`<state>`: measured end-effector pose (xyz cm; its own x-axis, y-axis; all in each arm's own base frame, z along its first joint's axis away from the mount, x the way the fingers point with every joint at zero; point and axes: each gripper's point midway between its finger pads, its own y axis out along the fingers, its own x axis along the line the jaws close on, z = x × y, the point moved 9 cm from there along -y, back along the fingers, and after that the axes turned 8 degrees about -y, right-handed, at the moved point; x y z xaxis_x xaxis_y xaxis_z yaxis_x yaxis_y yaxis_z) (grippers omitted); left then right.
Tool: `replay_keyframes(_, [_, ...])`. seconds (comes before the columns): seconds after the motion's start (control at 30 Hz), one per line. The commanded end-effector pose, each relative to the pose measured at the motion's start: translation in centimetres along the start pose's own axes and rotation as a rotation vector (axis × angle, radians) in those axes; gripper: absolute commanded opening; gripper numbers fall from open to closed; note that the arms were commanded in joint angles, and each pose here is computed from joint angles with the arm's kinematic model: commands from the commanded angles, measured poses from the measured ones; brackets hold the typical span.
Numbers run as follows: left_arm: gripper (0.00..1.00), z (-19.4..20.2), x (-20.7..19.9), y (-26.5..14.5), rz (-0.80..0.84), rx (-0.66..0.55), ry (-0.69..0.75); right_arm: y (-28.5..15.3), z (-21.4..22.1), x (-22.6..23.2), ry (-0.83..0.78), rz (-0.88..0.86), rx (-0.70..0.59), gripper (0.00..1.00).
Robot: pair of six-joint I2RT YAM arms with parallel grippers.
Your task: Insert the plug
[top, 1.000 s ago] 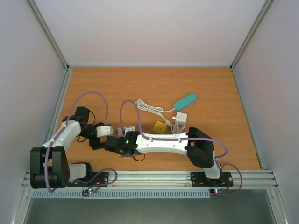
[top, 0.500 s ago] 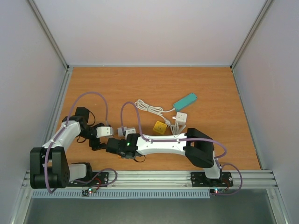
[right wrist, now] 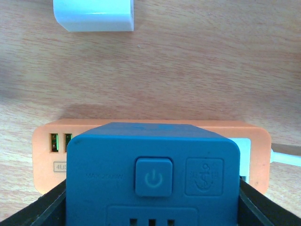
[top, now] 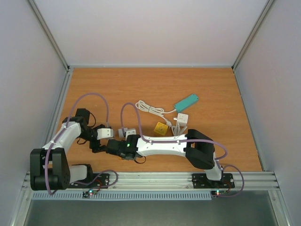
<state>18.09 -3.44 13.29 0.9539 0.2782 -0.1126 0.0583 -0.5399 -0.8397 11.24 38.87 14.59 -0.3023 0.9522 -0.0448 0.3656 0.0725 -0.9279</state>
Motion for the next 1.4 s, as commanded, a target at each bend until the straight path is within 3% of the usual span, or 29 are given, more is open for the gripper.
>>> replay_keyframes(0.0, [0.90, -0.6, 0.1, -0.7, 0.000, -0.026, 0.032, 4.3, 2.2, -1.6, -0.018, 0.109, 0.151, 0.47])
replay_keyframes(0.1, [0.90, -0.7, 0.6, -0.7, -0.009, -0.028, 0.032, 1.2, 0.1, -1.1, 0.035, 0.047, 0.061, 0.76])
replay_keyframes(0.23, [0.89, -1.3, 1.9, -0.9, -0.048, -0.052, -0.009, -3.1, -2.3, -0.4, 0.078, -0.066, -0.035, 0.97])
replay_keyframes(0.27, [0.89, -1.5, 2.3, -1.0, -0.064, -0.064, -0.012, -4.0, -2.7, -0.4, 0.079, -0.092, -0.051, 0.98])
replay_keyframes(0.47, [0.92, -2.6, 2.8, -0.7, -0.005, -0.138, -0.041, -8.7, -4.1, -2.0, 0.111, -0.165, -0.157, 0.98])
replay_keyframes(0.83, [0.88, -6.5, 5.3, 3.7, -0.012, -0.059, -0.012, -10.8, -5.0, -9.2, 0.274, -0.359, -0.246, 0.95])
replay_keyframes(1.27, [0.71, -6.0, 4.6, 7.2, 0.027, 0.071, -0.002, -10.5, -5.7, -13.7, 0.319, -0.545, -0.268, 0.82])
replay_keyframes(1.37, [0.61, -6.2, 4.4, 7.7, 0.024, 0.085, 0.003, -10.1, -5.9, -14.5, 0.328, -0.568, -0.273, 0.81])
